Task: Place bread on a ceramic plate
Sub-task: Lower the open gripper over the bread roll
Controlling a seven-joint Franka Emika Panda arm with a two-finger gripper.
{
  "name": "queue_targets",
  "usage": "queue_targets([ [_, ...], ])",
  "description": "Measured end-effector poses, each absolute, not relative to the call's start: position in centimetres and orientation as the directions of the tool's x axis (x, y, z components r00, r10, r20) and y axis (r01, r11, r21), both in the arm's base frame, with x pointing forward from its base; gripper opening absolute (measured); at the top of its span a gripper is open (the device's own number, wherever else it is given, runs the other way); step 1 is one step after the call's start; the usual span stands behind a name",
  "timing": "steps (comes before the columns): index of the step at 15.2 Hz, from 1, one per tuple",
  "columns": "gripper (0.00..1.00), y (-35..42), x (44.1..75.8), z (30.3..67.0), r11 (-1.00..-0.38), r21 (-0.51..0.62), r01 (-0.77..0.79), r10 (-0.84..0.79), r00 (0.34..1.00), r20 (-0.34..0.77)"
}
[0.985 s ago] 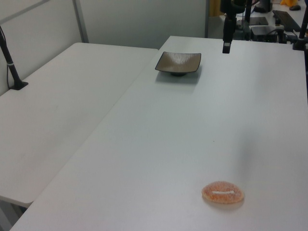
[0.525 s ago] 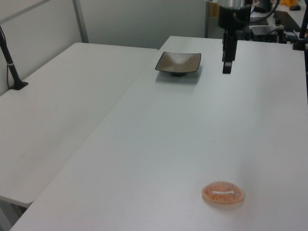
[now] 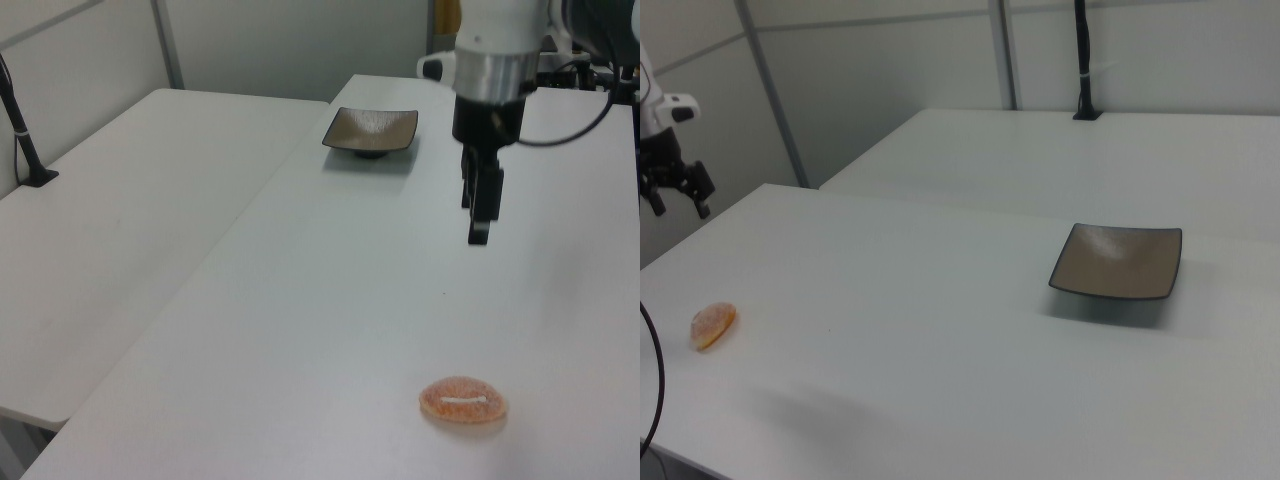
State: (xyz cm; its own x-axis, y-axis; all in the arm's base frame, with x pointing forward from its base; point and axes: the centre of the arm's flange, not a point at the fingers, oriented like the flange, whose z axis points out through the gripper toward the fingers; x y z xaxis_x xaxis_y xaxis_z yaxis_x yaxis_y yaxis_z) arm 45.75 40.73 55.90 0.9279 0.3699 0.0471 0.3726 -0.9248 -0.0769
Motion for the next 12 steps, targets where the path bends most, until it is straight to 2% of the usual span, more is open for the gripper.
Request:
queue_targets([
  [12, 1.0, 45.2, 45.3, 41.7, -0.914, -0.058, 0.401, 0.402, 0.915, -0.014],
])
